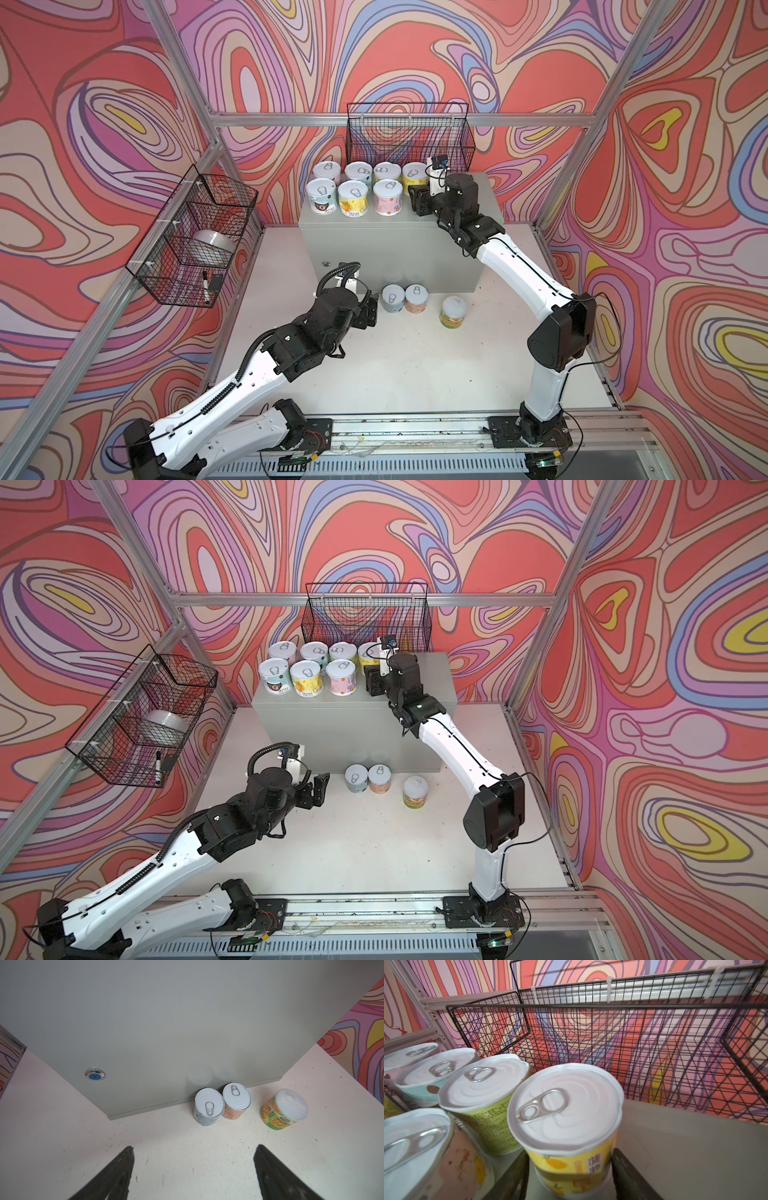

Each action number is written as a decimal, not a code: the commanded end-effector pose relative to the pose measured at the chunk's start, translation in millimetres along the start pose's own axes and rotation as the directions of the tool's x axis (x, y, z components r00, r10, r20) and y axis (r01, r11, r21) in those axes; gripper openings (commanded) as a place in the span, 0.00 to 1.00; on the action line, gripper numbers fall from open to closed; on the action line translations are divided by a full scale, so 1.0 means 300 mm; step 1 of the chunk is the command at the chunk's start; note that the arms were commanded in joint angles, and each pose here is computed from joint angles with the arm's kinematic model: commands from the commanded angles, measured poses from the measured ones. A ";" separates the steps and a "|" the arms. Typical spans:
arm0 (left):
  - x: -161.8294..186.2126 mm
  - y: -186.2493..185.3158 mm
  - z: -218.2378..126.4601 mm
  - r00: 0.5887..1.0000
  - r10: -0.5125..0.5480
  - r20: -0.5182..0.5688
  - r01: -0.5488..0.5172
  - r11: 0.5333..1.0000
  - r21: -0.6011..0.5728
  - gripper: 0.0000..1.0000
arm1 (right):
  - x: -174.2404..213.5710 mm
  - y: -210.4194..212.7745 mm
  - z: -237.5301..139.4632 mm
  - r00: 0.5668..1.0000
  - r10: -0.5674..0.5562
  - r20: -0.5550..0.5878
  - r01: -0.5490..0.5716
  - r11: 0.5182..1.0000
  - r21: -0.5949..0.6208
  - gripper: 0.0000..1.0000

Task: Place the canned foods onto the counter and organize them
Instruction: 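Push the yellow-labelled can into line with the other cans using the right gripper, then lower the right gripper from the cabinet top to the floor cans, then close the right gripper around the pink-labelled floor can beside the cabinet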

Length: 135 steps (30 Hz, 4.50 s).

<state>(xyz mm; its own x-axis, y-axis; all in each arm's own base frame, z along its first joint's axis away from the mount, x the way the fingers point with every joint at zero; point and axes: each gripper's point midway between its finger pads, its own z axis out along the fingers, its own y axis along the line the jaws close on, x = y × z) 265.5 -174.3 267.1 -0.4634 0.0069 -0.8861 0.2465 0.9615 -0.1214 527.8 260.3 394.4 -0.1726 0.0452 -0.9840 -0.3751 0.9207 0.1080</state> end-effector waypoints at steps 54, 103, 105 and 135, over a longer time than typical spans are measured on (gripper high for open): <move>0.237 0.040 0.149 0.999 -0.029 -0.044 0.028 0.999 -0.027 0.97 | 0.068 0.208 -0.477 0.990 -0.110 -0.092 0.103 0.991 -0.080 0.80; 0.429 0.063 0.151 0.989 -0.075 -0.126 0.082 0.995 0.048 0.97 | 1.192 0.092 -0.416 0.852 0.112 -0.512 -0.059 0.991 0.118 0.89; 0.437 0.064 0.154 0.988 -0.071 -0.134 0.078 0.996 0.044 0.97 | 1.198 0.094 -0.393 0.852 0.111 -0.512 -0.066 0.992 0.107 0.88; 0.467 0.069 0.190 0.985 -0.082 -0.153 0.086 0.996 0.021 0.95 | 1.225 0.023 -0.209 0.901 0.025 -0.433 0.035 0.991 0.130 0.94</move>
<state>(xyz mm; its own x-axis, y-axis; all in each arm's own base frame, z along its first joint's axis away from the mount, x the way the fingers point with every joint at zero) 251.7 -170.7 117.1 -0.6104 -0.0080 -0.7921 0.2421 0.9502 -0.1962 394.4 257.9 37.5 -0.5836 -0.1173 -0.8035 -0.2651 0.9628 0.0520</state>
